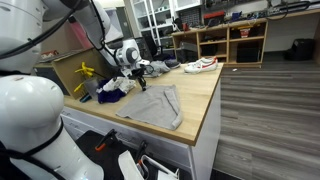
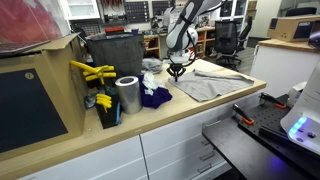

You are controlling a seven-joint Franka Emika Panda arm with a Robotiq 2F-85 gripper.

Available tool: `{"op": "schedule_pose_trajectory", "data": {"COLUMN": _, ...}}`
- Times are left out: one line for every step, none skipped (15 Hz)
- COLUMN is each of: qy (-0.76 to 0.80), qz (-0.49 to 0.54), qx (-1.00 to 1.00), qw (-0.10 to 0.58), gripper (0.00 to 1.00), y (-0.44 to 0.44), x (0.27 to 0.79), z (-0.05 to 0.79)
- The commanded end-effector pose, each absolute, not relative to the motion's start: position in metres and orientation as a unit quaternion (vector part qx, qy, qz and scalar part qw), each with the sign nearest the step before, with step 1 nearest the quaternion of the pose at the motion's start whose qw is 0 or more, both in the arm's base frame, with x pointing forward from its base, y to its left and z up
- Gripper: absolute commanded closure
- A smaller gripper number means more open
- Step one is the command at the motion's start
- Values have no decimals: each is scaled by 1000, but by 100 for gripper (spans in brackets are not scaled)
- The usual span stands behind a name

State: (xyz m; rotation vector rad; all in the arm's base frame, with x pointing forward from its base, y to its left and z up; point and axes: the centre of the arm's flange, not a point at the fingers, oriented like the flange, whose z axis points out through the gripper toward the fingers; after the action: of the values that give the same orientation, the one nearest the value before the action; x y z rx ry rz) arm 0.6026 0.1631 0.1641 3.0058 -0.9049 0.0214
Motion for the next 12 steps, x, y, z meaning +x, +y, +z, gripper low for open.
{"op": "schedule_pose_trajectory", "data": {"qy": -295, "qz": -8, "qx": 955, "qw": -20, "gripper": 100, "y": 175, "x": 603, "z": 154}}
{"op": "schedule_pose_trajectory", "data": {"qy": -294, "qz": -14, "qx": 955, "qw": -28, "gripper": 100, "y": 177, "x": 602, "z": 155}}
{"op": "schedule_pose_trajectory", "data": {"qy": -296, "qz": -15, "qx": 954, "qw": -32, "gripper": 100, "y": 177, "x": 602, "z": 156}}
{"op": "schedule_pose_trajectory", "data": {"qy": -298, "qz": -18, "qx": 954, "qw": -39, "gripper": 100, "y": 176, "x": 601, "z": 159}}
{"op": "schedule_pose_trajectory", "data": {"qy": -299, "qz": -17, "qx": 953, "qw": -43, "gripper": 100, "y": 174, "x": 601, "z": 162}}
{"op": "schedule_pose_trajectory", "data": {"qy": -301, "qz": -22, "qx": 952, "qw": -52, "gripper": 100, "y": 170, "x": 600, "z": 165}}
{"op": "schedule_pose_trajectory", "data": {"qy": -301, "qz": -28, "qx": 951, "qw": -61, "gripper": 100, "y": 164, "x": 597, "z": 170}}
{"op": "schedule_pose_trajectory", "data": {"qy": -301, "qz": -28, "qx": 951, "qw": -68, "gripper": 78, "y": 155, "x": 593, "z": 175}}
{"op": "schedule_pose_trajectory", "data": {"qy": -304, "qz": -28, "qx": 950, "qw": -68, "gripper": 73, "y": 145, "x": 590, "z": 179}}
{"op": "schedule_pose_trajectory", "data": {"qy": -310, "qz": -23, "qx": 948, "qw": -62, "gripper": 68, "y": 130, "x": 585, "z": 185}}
{"op": "schedule_pose_trajectory", "data": {"qy": -322, "qz": -20, "qx": 945, "qw": -52, "gripper": 60, "y": 113, "x": 581, "z": 192}}
{"op": "schedule_pose_trajectory", "data": {"qy": -339, "qz": -16, "qx": 940, "qw": -39, "gripper": 53, "y": 98, "x": 579, "z": 197}}
